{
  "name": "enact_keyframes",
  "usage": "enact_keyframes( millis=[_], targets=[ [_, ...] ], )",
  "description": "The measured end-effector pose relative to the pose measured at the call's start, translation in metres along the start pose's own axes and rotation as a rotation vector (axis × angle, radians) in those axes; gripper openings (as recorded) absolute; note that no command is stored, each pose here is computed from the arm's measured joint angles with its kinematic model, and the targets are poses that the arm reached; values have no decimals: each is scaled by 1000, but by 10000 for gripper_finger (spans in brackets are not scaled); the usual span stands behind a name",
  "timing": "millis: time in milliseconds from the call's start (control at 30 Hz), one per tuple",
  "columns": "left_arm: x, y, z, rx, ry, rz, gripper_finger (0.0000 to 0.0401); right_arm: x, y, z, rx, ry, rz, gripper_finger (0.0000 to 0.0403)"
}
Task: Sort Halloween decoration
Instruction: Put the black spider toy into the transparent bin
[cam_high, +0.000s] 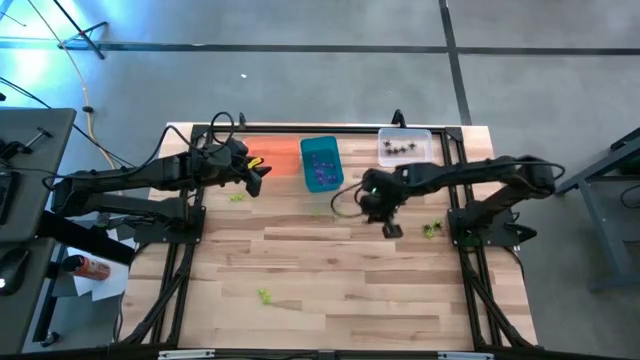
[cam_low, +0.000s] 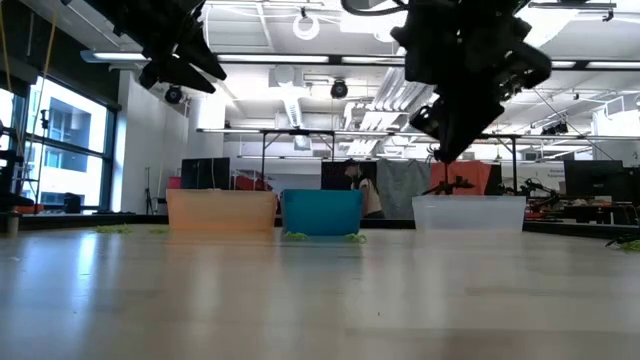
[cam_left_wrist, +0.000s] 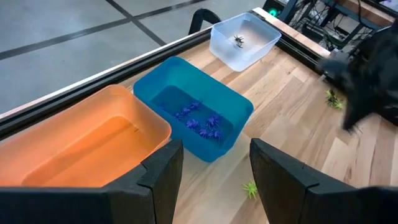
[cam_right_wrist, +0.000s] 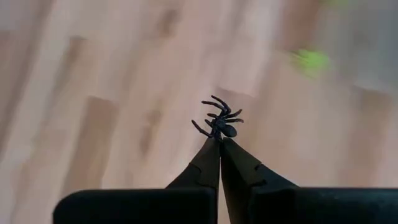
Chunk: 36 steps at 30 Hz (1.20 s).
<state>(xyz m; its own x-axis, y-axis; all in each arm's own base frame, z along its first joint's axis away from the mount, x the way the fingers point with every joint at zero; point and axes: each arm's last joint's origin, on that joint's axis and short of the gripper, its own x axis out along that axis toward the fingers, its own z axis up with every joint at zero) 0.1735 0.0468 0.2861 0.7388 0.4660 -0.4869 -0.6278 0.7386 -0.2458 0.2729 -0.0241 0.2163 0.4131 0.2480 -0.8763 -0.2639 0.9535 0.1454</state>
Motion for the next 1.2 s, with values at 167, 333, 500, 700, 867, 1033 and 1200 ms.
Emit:
enact_keyframes(
  millis=[167, 333, 500, 700, 867, 1033, 1200],
  targets=[
    [0, 0, 0, 0, -1, 2, 172, -43, -12, -10, 127, -69, -224, 1],
    [0, 0, 0, 0, -2, 1, 172, -90, -23, -27, 360, -185, -528, 0],
    [0, 0, 1, 5, -6, -1, 172, -124, -23, -52, 685, -249, -826, 0],
    [0, -1, 3, -11, -41, 10, 172, -141, -13, -64, 872, -342, -944, 0],
    [0, -1, 5, -17, -61, 8, 172, -141, -13, -64, 879, -341, -957, 0],
    [0, -1, 5, -24, -61, 9, 172, -136, -26, -65, 1068, -387, -999, 0],
    [0, -2, 6, -31, -72, 7, 172, -123, -69, -78, 1177, -239, -919, 0]
  ],
)
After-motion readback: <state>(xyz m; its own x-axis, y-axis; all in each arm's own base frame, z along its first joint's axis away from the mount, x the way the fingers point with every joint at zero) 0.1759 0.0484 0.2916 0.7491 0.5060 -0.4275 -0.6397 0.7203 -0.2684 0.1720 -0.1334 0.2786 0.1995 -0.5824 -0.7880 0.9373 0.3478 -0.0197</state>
